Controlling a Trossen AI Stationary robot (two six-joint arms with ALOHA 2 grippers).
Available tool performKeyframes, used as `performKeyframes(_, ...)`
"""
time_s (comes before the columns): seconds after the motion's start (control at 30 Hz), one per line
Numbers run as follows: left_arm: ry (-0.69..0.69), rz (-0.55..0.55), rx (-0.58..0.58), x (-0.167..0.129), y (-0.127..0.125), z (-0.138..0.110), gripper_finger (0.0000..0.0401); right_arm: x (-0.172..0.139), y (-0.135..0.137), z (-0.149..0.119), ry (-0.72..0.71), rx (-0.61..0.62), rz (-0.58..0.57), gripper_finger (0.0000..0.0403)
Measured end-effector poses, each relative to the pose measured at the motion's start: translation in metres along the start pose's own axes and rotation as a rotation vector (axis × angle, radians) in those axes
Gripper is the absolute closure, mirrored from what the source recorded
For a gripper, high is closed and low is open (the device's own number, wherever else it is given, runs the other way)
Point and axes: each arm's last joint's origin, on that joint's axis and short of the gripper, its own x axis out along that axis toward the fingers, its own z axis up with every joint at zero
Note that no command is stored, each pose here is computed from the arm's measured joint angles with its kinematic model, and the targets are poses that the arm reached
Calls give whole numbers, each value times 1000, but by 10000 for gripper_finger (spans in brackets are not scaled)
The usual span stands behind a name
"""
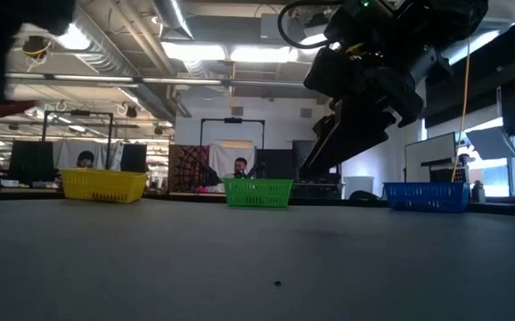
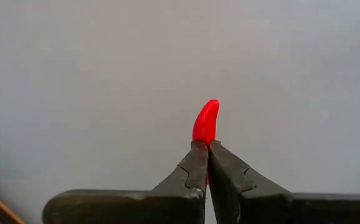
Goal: Sort produce into baskets
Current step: Put the red chili pepper into the yellow basket
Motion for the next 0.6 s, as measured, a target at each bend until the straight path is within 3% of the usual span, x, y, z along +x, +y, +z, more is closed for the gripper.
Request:
performKeyframes(0.23,-153,10,-24,-13,19,37,394,0,0,0,4,0,-1,205)
performKeyframes(0.6,-311,170,-46,-9,43,91,395,0,0,-1,6,0,-2,205)
